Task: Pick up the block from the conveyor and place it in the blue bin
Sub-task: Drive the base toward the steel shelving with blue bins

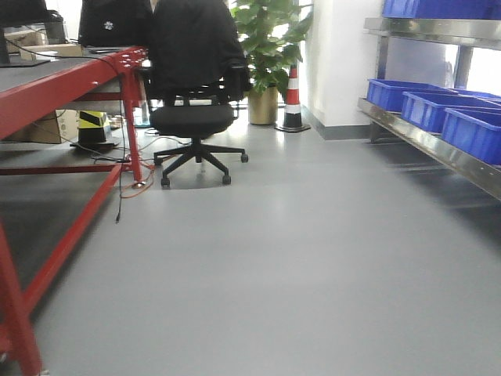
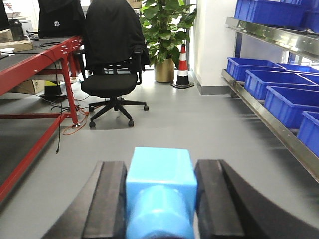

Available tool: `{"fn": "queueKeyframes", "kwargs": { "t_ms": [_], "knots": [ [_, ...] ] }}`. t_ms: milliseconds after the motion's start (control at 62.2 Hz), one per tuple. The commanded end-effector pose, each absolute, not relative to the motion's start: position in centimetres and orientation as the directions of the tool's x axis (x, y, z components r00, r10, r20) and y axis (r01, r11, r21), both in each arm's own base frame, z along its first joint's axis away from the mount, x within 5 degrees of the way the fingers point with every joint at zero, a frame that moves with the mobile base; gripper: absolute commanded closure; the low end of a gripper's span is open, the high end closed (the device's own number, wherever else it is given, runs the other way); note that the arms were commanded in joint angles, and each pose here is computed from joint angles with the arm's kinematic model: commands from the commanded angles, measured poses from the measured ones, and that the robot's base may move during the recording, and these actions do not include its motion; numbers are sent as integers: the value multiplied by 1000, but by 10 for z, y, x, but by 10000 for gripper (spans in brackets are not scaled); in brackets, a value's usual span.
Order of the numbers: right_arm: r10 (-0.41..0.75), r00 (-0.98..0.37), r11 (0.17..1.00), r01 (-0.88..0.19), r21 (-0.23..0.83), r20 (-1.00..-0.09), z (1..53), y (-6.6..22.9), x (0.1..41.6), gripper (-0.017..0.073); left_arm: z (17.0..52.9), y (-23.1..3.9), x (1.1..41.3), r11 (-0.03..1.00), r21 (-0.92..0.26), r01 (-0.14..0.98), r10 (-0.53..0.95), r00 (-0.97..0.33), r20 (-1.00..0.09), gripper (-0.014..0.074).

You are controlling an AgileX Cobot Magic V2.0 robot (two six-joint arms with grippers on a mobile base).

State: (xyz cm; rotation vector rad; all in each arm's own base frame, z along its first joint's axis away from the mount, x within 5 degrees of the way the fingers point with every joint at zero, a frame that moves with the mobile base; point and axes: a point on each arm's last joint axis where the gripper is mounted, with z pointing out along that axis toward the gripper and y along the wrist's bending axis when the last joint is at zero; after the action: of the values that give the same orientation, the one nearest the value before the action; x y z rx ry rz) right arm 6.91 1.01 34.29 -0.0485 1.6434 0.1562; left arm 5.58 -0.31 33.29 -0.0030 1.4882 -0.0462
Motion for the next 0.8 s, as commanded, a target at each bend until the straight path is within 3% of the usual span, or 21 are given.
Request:
{"fn": "queueKeyframes", "kwargs": {
  "t_ms": [0,788],
  "knots": [
    [61,-53,990,-127,68,-997,346,10,69,721,334,-3,55,999,-27,30,-30,102,-994,705],
    [61,-53,990,-127,68,-997,346,10,69,721,334,-3,55,999,-27,30,-30,102,-994,705]
  ]
}}
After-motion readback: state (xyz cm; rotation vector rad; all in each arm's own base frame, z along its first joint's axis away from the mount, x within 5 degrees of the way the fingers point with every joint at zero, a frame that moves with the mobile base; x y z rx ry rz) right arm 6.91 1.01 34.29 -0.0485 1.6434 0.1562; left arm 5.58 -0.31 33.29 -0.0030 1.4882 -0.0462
